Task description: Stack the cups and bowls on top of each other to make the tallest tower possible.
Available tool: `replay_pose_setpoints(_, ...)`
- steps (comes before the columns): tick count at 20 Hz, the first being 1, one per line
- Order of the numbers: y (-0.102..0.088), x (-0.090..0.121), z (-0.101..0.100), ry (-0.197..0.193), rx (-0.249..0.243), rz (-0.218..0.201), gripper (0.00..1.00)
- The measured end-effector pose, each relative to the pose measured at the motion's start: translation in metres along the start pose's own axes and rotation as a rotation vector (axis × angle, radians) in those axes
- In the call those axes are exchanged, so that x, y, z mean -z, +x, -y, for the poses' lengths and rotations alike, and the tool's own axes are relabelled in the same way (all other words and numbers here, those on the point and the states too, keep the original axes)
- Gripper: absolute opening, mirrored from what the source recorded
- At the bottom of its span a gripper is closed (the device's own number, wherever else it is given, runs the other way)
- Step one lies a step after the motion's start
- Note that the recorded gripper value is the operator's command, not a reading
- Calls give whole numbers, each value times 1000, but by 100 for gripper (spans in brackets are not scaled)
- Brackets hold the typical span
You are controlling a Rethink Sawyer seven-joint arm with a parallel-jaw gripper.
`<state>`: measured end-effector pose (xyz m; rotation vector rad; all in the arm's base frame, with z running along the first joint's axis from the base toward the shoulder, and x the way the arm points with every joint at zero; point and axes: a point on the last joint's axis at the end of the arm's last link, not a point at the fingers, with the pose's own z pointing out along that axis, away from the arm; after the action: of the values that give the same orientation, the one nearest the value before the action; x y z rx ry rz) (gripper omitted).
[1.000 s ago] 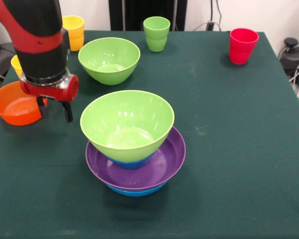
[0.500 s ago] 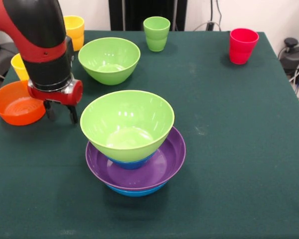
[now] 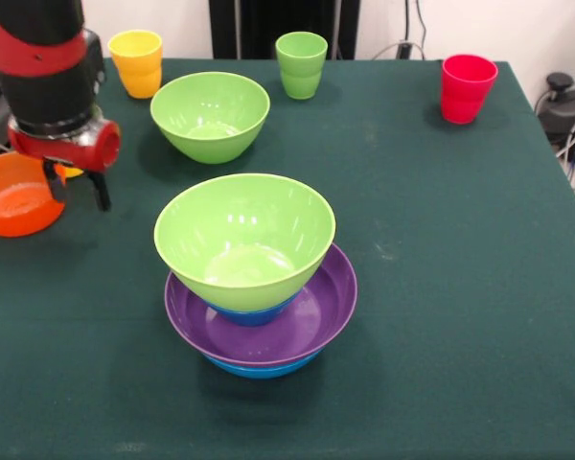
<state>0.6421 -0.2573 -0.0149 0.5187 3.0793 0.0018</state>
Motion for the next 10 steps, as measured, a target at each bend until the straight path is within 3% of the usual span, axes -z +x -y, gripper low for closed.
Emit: replay_pose_setpoints(10,-11,39,25,26,-22,49,100)
